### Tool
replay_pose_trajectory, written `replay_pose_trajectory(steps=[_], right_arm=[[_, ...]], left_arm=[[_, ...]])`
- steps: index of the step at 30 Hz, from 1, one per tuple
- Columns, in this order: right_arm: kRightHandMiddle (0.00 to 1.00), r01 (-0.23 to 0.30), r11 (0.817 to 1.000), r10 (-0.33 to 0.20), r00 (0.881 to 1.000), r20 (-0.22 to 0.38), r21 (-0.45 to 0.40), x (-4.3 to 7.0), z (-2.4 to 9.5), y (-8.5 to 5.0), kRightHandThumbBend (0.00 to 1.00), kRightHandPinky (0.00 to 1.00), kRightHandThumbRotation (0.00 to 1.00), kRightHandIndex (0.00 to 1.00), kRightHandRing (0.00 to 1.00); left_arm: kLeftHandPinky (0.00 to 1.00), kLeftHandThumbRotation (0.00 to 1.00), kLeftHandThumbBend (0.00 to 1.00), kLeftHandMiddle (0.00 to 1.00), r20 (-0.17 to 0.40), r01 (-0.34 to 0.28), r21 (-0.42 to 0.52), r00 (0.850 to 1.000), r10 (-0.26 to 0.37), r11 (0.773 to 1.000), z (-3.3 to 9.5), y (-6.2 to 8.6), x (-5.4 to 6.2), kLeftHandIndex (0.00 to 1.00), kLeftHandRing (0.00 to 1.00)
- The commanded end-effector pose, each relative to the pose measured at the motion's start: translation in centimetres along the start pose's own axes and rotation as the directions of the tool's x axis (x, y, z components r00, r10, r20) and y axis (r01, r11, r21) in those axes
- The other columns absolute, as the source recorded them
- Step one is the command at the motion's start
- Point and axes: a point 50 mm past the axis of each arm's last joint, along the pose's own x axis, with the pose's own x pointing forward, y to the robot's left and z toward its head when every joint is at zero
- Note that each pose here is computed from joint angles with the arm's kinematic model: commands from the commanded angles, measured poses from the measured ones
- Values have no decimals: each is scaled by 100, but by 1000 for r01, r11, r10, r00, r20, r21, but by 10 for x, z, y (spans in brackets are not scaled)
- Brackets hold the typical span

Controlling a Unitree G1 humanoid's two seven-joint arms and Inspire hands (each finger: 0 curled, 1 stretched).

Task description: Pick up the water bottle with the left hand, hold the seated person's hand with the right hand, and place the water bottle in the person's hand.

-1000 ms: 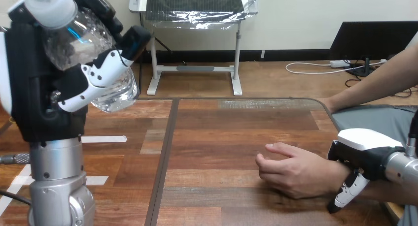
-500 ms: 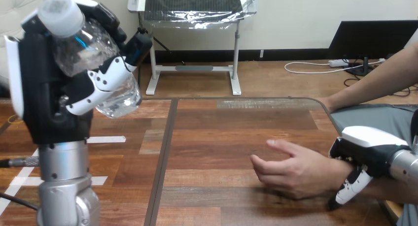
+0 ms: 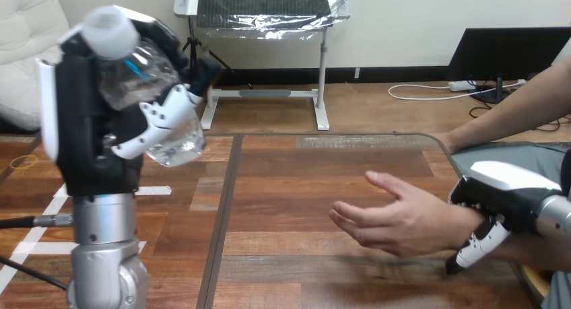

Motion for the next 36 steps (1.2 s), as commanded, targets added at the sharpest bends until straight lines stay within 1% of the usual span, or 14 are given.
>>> replay_pose_trajectory(steps=[1, 7, 14, 20, 24, 31, 36], right_arm=[[32, 96, 995, -96, 995, 8, 6, -4, 1, -30, 91, 19, 23, 33, 24], [31, 125, 992, -125, 992, 19, 7, -5, 2, -38, 92, 18, 23, 32, 23], [29, 148, 989, -148, 989, 18, 14, -6, 4, -47, 92, 17, 22, 32, 22], [28, 161, 987, -161, 987, 18, 7, -7, 7, -55, 92, 15, 23, 31, 20], [28, 165, 986, -165, 986, 23, 3, -8, 9, -59, 92, 15, 24, 31, 20], [30, 173, 985, -173, 985, 28, 6, -7, 12, -62, 92, 17, 25, 32, 23], [32, 171, 985, -171, 985, 36, 19, -4, 15, -61, 93, 19, 26, 33, 24]], left_arm=[[21, 0, 63, 35, 87, 36, -20, 996, -34, 999, 7, -10, 18, 38, 29], [21, 0, 62, 35, 80, 49, -22, 996, -47, 999, 1, -11, 18, 38, 28], [21, 0, 63, 34, 55, 49, -26, 997, -47, 998, -4, -12, 19, 38, 28], [21, 0, 64, 34, 50, 52, -32, 997, -50, 998, -7, -13, 20, 37, 28], [21, 0, 64, 34, 46, 53, -35, 998, -52, 998, -9, -14, 21, 37, 28], [22, 0, 62, 34, 37, 61, -49, 998, -59, 997, -13, -16, 22, 37, 28], [22, 0, 60, 33, 16, 64, -71, 998, -63, 995, -17, -19, 23, 37, 28]])
